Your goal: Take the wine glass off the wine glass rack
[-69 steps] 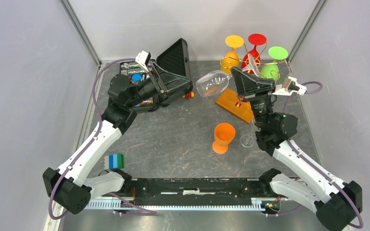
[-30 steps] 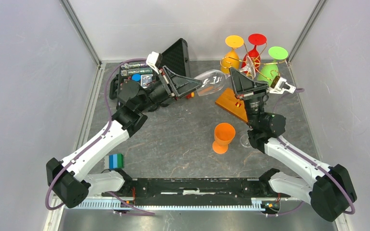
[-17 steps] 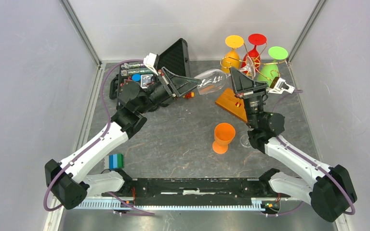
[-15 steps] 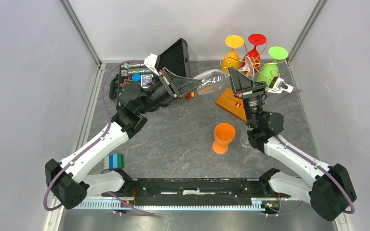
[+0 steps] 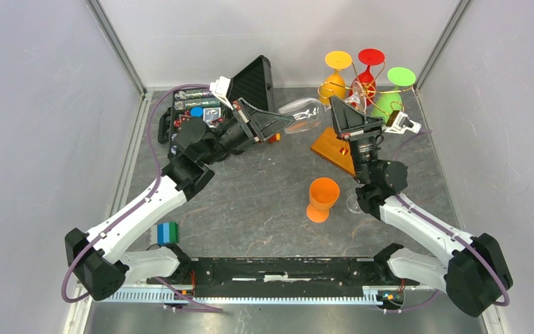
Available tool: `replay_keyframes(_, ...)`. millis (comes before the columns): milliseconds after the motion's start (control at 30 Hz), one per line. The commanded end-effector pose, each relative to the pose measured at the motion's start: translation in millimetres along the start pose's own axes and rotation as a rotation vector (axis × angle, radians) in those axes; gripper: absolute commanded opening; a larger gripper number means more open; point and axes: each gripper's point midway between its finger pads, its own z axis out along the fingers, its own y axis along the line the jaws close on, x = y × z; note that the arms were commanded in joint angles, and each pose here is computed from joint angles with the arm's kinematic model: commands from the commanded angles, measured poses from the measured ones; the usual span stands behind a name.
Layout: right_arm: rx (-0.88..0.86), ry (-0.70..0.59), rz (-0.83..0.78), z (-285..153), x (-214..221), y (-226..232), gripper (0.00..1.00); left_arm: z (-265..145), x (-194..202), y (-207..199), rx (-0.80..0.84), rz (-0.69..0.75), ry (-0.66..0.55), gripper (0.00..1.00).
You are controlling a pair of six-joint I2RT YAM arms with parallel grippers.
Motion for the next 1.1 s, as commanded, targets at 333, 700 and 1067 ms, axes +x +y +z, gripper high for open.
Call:
replay_keyframes(333,-0.132,0.149,-0.046,13,25,42,0.57,-15,-37,-17,-0.069,0.281,-0.142,0.02)
replay_keyframes(700,-0.012,0.296,-0.056,1,52,18,0.83,-45,-70,-10,-0.244,0.457,-0.268,0.02)
replay_keyframes(1067,0.062,0.244,-0.274,-17,25,18,0.84,-101,-39,27,-0.518,0.641,0.030,0.02)
